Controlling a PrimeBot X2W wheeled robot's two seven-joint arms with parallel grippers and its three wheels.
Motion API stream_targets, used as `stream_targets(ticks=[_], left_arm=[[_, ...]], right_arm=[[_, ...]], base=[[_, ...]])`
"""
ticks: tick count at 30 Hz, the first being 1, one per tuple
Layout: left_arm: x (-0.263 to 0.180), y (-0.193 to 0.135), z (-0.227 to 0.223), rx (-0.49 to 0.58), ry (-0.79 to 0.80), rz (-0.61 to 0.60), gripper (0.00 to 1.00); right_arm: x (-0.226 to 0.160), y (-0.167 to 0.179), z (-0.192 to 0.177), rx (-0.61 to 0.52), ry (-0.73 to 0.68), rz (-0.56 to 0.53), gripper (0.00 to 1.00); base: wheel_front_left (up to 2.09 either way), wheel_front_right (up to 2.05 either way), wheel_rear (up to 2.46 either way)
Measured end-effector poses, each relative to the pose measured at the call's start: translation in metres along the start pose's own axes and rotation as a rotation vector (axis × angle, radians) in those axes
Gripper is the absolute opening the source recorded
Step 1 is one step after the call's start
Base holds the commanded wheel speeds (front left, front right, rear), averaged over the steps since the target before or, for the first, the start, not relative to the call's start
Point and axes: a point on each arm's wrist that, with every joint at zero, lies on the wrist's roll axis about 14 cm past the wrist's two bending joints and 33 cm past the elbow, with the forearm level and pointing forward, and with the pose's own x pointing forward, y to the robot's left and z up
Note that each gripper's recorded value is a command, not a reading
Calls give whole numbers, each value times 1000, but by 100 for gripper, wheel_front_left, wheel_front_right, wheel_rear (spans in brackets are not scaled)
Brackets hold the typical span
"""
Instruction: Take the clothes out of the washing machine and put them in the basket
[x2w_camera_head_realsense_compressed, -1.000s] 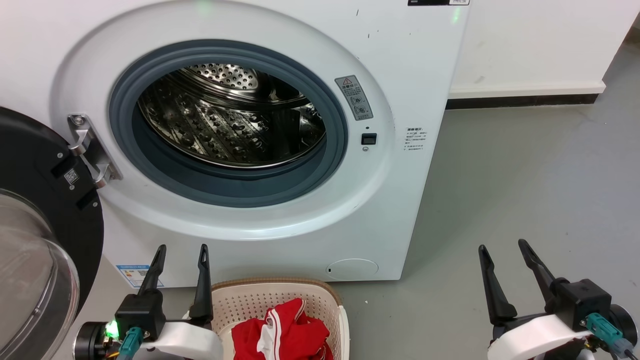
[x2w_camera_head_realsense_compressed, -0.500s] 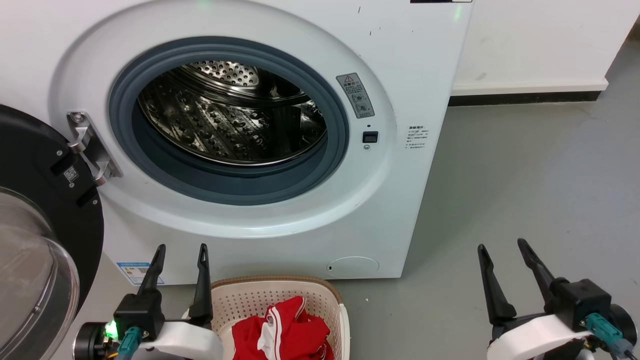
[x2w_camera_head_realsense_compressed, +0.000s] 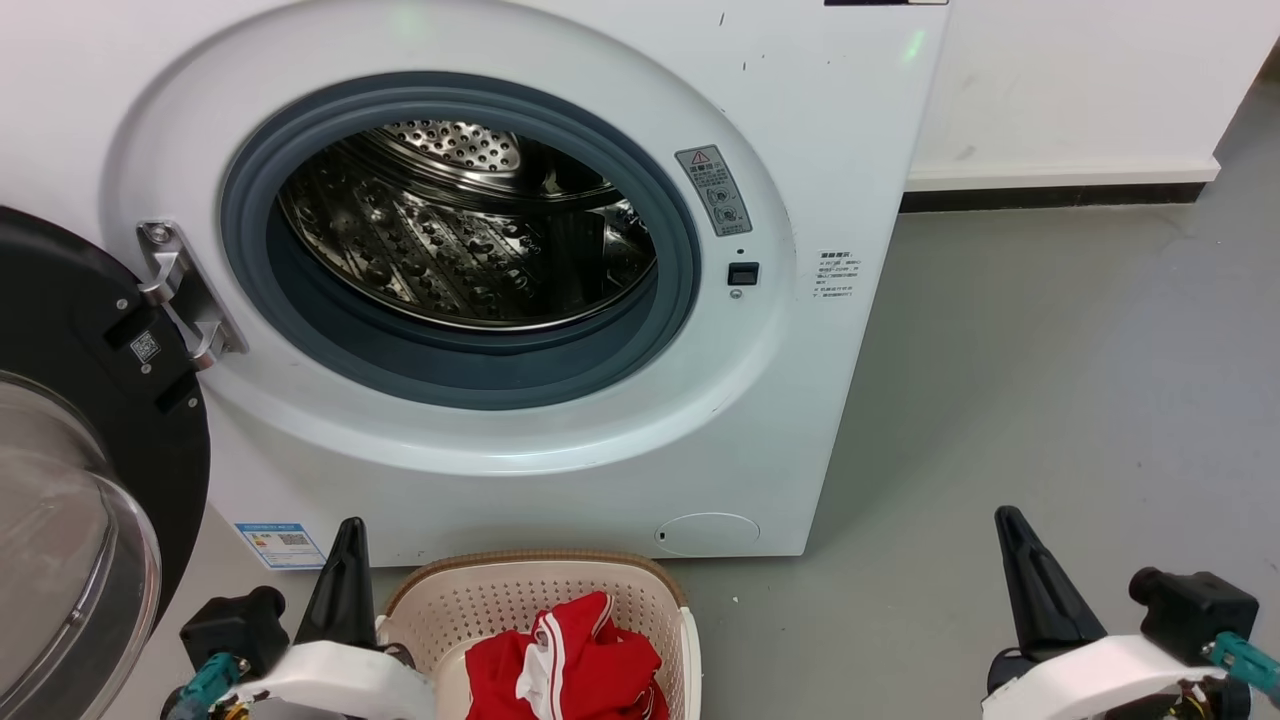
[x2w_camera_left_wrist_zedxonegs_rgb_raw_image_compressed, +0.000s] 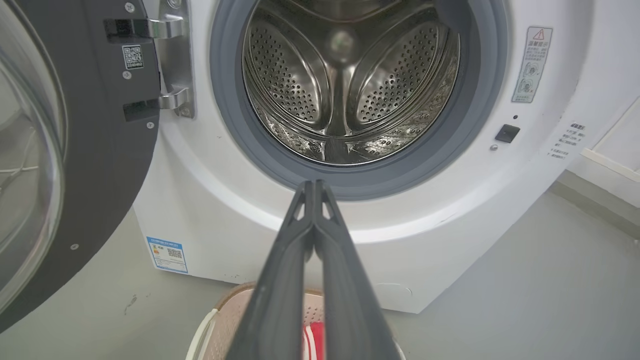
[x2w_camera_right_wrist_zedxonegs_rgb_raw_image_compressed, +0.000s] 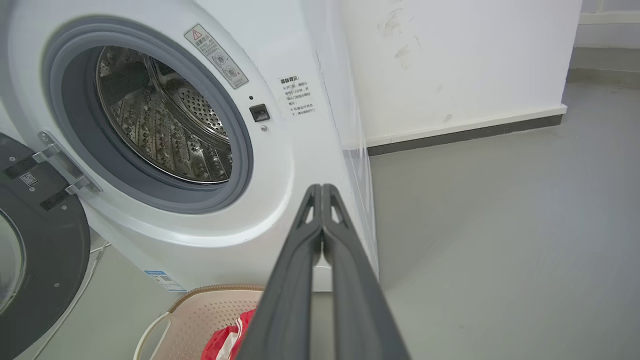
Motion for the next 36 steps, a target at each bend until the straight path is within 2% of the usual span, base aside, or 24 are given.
stream_targets(ticks=[17, 36], left_arm=[[4, 6, -3, -303, 34, 31, 0], [7, 10, -6, -585, 58, 54, 0]], right_arm=[[8, -9, 1, 297, -9, -27, 0], [15, -17, 3, 565, -22, -49, 0]], base=[[0, 0, 0], [0, 0, 0]])
